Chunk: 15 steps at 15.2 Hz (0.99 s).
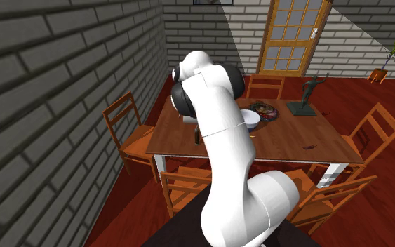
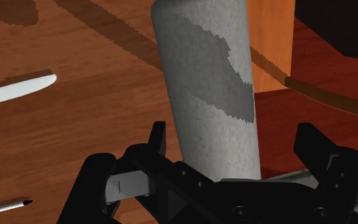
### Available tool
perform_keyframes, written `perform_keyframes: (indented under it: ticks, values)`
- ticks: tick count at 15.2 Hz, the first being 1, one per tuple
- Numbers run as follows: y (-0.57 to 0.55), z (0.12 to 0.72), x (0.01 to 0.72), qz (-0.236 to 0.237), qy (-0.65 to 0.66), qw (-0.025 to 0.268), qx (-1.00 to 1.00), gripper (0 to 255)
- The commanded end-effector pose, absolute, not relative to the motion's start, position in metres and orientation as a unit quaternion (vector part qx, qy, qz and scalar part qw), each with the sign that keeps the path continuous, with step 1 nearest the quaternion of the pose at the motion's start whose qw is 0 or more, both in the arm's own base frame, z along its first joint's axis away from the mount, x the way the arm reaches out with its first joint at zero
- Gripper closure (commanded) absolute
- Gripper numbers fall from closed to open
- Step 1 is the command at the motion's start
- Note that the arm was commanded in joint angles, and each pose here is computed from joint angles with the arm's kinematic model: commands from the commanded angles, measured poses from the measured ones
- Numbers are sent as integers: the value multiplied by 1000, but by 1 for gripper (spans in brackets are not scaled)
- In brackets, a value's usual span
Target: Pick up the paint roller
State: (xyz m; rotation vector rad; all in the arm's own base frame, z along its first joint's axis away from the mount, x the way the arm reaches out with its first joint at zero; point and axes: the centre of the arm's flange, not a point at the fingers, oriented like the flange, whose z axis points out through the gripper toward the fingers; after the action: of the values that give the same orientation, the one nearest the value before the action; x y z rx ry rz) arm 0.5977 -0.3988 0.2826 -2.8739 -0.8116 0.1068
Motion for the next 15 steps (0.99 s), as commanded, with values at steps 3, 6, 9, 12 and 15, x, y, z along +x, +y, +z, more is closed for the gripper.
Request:
perform_keyframes:
  ticks: [3,6,9,12,15]
  values:
    - [-400,261,600,35,-272,77,-959,0]
    - [-400,253,600,35,-272,77,-959,0]
    - [-400,253,600,35,-272,77,-959,255]
    - [-400,253,600,35,-272,77,-959,255]
    - [-400,253,600,35,-272,77,-959,255]
